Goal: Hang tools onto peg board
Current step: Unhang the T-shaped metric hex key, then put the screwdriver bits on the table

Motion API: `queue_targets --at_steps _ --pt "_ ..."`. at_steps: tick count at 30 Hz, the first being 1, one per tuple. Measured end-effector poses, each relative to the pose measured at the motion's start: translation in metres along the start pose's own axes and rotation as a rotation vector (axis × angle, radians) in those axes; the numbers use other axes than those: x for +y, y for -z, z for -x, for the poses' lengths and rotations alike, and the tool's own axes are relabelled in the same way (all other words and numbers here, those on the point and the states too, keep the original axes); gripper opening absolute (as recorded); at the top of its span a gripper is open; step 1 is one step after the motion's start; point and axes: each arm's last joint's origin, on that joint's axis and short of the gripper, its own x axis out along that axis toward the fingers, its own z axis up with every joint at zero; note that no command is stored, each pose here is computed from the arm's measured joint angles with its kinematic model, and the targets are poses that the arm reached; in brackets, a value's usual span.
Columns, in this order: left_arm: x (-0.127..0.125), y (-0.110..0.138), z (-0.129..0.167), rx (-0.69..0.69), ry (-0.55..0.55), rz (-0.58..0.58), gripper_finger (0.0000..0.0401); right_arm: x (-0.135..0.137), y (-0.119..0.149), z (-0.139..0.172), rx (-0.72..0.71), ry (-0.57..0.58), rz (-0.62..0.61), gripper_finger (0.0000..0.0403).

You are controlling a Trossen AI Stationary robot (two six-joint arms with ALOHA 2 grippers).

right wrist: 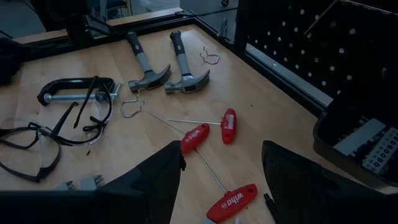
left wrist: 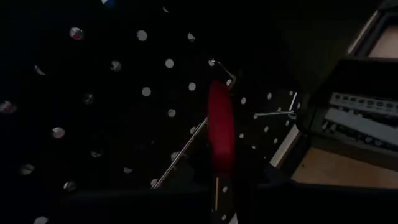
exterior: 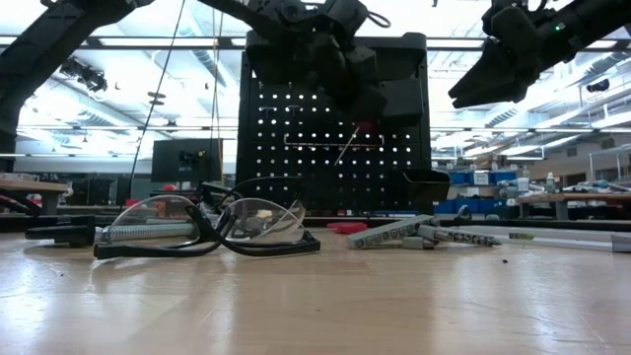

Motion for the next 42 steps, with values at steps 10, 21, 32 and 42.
queue_targets --at_steps 10,21,32,42 --pt "-0.006 0.012 0.045 0.197 0.17 -0.083 0.0015 -0.001 0.003 0.0 0.024 0.007 -0.001 0.0229" --pt "-0.055 0.04 0.083 0.399 0.618 -0.139 0.0016 -0.001 0.003 0.0 0.027 0.007 -0.005 0.0229" --pt "-0.075 0.062 0.087 0.47 0.743 -0.138 0.004 -0.001 0.003 0.0 0.031 0.008 0.0 0.0229" --pt "-0.079 0.062 0.093 0.423 0.66 -0.231 0.0191 -0.001 0.004 0.0 0.035 0.018 0.0 0.0229"
